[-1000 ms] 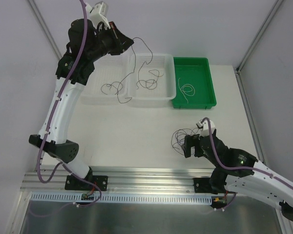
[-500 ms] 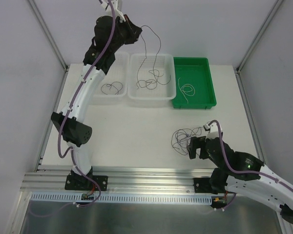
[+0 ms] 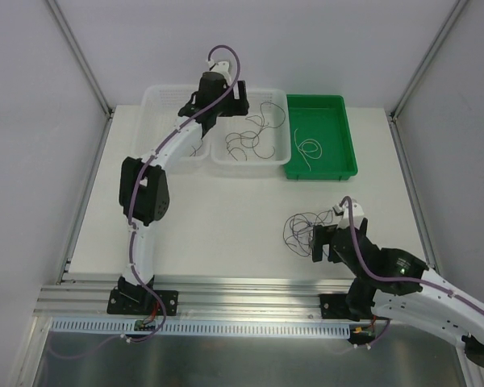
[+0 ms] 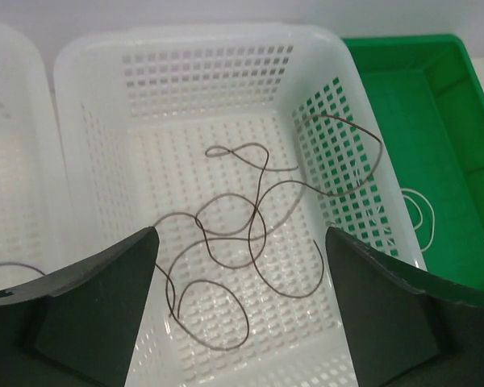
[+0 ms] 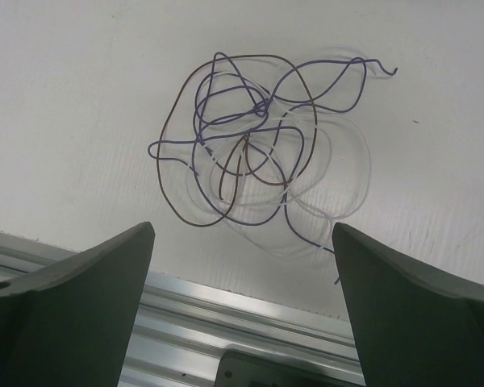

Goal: Untangle the cables

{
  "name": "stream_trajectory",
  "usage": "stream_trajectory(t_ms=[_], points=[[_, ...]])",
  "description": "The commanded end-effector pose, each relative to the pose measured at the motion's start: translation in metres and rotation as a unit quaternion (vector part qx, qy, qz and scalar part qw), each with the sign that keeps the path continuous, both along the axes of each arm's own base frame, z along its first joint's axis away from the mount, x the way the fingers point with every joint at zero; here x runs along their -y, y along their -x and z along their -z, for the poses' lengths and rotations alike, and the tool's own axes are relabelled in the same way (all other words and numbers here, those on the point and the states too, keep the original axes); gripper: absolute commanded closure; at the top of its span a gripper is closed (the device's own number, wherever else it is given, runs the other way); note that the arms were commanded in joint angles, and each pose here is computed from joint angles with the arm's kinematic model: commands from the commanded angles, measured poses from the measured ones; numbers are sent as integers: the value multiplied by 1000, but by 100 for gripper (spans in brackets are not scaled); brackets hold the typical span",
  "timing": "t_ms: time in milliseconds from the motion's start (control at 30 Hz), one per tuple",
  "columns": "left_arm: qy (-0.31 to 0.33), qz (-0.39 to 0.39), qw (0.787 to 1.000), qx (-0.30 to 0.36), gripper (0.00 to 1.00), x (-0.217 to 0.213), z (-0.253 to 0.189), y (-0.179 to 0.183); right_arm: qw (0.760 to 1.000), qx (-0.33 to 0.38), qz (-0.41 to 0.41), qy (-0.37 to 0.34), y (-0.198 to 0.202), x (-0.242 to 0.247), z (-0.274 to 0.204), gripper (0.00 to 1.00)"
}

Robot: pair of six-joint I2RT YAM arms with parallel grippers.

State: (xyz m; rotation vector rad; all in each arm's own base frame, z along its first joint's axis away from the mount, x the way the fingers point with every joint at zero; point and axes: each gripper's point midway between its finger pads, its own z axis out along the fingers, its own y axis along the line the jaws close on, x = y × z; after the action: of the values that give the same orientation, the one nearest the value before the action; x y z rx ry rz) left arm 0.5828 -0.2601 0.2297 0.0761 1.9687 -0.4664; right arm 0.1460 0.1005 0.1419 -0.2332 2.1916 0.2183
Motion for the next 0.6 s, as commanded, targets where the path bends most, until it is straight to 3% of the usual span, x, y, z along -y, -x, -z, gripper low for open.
stream_trajectory(t_ms=[0,133,167,333,567], points=[[10,30,994,101,13,8,-96,33,999,6,33,5,-4,7,-5,3],[7,58,993,106,2,19,-113,82,997,4,80,20,-7,20,-7,3],[0,62,994,86,1,21,-94,92,996,3,89,20,-7,22,-7,3],[13,109,993,48,1,49,-74,165,992,-5,119,31,-7,30,-5,3],[-8,175,982,-70,1,74,19,269,993,-23,111,12,-9,11,-3,3]])
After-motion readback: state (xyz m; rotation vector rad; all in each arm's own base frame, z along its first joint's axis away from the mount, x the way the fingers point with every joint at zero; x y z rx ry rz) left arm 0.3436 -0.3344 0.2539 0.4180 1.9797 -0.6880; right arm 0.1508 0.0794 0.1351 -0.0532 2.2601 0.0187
